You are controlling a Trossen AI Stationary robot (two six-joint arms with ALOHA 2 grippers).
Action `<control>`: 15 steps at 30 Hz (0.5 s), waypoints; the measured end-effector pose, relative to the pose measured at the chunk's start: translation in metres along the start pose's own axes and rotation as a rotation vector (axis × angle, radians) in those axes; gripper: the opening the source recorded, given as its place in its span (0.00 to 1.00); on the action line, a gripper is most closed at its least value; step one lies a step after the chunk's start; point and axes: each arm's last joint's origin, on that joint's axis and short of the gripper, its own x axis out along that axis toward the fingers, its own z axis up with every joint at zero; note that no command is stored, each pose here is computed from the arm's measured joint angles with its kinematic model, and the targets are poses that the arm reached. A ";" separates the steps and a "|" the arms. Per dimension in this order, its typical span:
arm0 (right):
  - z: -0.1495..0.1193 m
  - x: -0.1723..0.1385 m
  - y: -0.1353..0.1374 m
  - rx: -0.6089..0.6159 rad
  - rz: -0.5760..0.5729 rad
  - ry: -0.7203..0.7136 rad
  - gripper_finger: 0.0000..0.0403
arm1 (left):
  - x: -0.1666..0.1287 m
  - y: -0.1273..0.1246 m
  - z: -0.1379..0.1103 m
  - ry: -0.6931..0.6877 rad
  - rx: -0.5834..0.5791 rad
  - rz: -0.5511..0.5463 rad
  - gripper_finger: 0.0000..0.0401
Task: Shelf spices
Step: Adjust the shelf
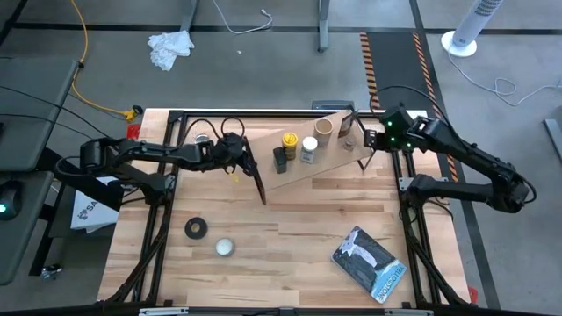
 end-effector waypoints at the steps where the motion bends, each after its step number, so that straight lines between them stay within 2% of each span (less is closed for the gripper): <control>1: -0.002 0.000 0.002 -0.008 0.003 0.004 0.00 | -0.001 0.003 0.001 0.001 0.014 0.009 0.00; 15: -0.035 -0.006 0.022 -0.004 0.063 0.049 0.00 | -0.013 0.039 0.015 0.016 0.100 0.155 0.00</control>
